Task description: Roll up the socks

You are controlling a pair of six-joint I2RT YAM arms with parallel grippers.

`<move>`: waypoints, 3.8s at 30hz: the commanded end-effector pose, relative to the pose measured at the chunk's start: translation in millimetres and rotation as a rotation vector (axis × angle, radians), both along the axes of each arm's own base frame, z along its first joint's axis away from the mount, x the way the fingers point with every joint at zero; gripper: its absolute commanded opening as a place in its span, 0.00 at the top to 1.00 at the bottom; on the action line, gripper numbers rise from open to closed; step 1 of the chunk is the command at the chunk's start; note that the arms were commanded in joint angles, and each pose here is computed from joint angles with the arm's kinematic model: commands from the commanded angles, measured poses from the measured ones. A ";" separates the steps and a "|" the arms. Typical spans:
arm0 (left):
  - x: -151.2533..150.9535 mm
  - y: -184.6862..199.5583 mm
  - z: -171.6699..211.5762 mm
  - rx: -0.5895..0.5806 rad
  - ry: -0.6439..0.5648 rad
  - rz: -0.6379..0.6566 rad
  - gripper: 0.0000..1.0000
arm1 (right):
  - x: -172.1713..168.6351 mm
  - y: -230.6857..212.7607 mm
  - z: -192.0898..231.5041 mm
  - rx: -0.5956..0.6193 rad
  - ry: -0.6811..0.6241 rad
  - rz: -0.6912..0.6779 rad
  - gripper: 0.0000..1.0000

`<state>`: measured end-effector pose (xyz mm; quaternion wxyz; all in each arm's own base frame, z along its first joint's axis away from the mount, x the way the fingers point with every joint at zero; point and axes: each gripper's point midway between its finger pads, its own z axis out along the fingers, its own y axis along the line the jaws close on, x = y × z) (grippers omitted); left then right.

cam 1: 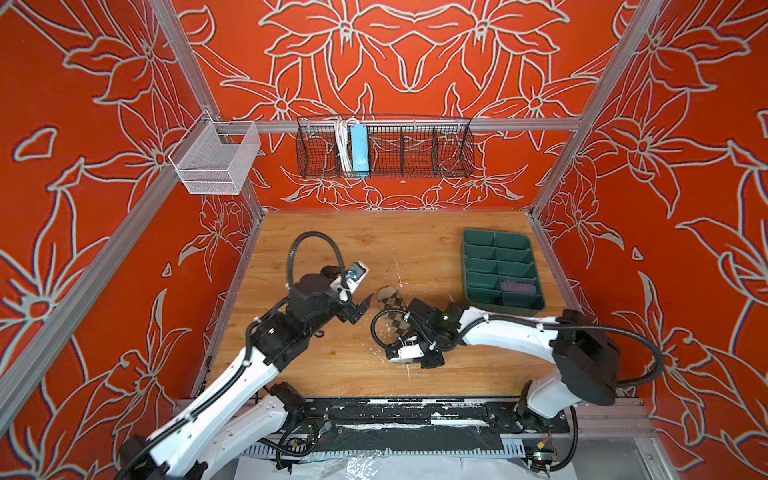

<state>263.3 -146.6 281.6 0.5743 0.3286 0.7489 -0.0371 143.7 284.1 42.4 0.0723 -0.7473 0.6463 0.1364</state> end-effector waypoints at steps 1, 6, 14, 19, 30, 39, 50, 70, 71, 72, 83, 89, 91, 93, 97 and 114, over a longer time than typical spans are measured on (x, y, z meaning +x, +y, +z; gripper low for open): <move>-27.7 1.9 20.3 0.053 -0.028 -0.105 0.02 | -36.7 -15.0 -1.5 -0.119 0.327 -0.027 1.00; -75.8 -18.5 38.7 0.097 -0.020 -0.368 0.05 | -35.4 -2.3 -7.1 -0.166 0.521 -0.080 1.00; -95.6 -50.7 -36.3 0.377 -0.114 -0.498 0.09 | -2.4 6.3 -19.8 -0.163 0.558 -0.146 1.00; -117.4 -86.1 -116.2 0.565 -0.097 -0.608 0.09 | 5.5 3.3 -27.9 -0.209 0.584 -0.152 1.00; -133.5 -131.5 -205.1 0.606 0.161 -0.600 0.33 | 8.9 2.8 -25.8 -0.203 0.611 -0.171 1.00; -108.4 -141.7 -241.1 0.694 0.158 -0.471 0.56 | 5.8 1.9 -22.9 -0.204 0.638 -0.182 1.00; -86.4 -146.1 -248.4 0.737 0.202 -0.372 1.00 | 1.9 -3.5 -15.7 -0.209 0.662 -0.209 1.00; -117.9 -134.1 -241.0 0.530 0.980 -0.706 1.00 | 177.6 -141.3 171.2 0.400 -0.298 -1.057 0.70; -115.4 -135.3 -240.2 0.516 1.006 -0.702 1.00 | 181.7 -150.0 191.2 0.467 -0.393 -1.106 0.70; -114.0 -136.4 -239.8 0.498 1.034 -0.698 1.00 | 177.6 -155.0 209.9 0.532 -0.460 -1.116 0.69; -102.7 -147.6 -235.1 0.328 1.263 -0.702 1.00 | 15.3 -104.8 162.8 0.561 -0.454 -0.344 0.69; -94.7 -149.4 -235.5 0.293 1.313 -0.692 1.00 | -4.7 -57.5 92.1 0.306 -0.544 -0.108 0.61; -94.0 -149.8 -236.8 0.292 1.323 -0.688 1.00 | -1.1 -36.5 82.9 0.309 -0.568 -0.077 0.60; -93.3 -150.4 -238.1 0.294 1.330 -0.686 1.00 | 1.3 -18.3 68.3 0.319 -0.555 -0.057 0.59; -92.8 -151.8 -241.2 0.297 1.351 -0.683 1.00 | 14.6 3.8 39.3 0.305 -0.581 -0.043 0.56; -72.6 -143.2 -229.4 0.329 1.170 -0.596 0.73 | 3.7 -14.2 -18.8 0.065 -0.439 -0.025 1.00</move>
